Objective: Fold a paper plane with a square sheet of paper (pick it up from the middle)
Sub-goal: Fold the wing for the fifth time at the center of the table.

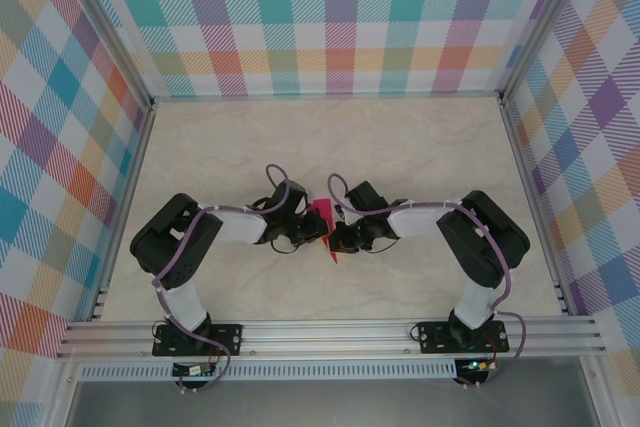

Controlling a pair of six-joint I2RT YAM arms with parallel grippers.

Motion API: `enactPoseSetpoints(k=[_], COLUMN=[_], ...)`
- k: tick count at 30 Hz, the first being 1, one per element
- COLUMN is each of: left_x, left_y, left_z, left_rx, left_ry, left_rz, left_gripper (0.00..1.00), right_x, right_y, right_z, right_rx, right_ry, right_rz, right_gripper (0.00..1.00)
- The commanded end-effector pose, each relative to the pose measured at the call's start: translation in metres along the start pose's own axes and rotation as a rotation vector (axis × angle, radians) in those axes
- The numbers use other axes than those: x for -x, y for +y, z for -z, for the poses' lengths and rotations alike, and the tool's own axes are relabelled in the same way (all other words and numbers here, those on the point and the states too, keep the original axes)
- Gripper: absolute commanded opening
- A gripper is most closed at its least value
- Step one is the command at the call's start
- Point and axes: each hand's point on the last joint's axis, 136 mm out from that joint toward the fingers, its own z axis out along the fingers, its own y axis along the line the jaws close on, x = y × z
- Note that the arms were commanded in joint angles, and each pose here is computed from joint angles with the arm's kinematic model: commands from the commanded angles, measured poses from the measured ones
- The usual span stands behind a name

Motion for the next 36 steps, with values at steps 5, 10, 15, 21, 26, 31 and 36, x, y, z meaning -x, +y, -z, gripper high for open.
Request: enactPoseSetpoints(k=[5, 10, 15, 21, 26, 31, 36], left_x=[0.023, 0.046, 0.071, 0.104, 0.122, 0.133, 0.151], left_y=[0.045, 0.05, 0.058, 0.067, 0.075, 0.076, 0.062], left_z=[0.009, 0.016, 0.017, 0.022, 0.028, 0.033, 0.056], left_rx=[0.174, 0.173, 0.172, 0.186, 0.197, 0.217, 0.232], left_ry=[-0.035, -0.069, -0.093, -0.136, -0.155, -0.15, -0.205], left_rz=[-0.014, -0.067, -0.077, -0.06, -0.055, -0.082, -0.122], left_gripper=[0.0, 0.0, 0.0, 0.0, 0.0, 0.0, 0.0], right_x=[-0.062, -0.063, -0.064, -0.064, -0.065, -0.064, -0.061], right_y=[-0.069, -0.068, -0.067, -0.067, -0.067, -0.066, -0.063], right_z=[-0.007, -0.006, -0.006, -0.005, -0.005, -0.005, -0.004], right_rx=[-0.243, -0.238, -0.23, -0.232, -0.229, -0.228, -0.221], right_ry=[0.175, 0.176, 0.178, 0.178, 0.179, 0.176, 0.166], right_rz=[-0.118, -0.11, -0.106, -0.107, -0.105, -0.098, -0.093], right_gripper=[0.01, 0.02, 0.02, 0.02, 0.02, 0.02, 0.02])
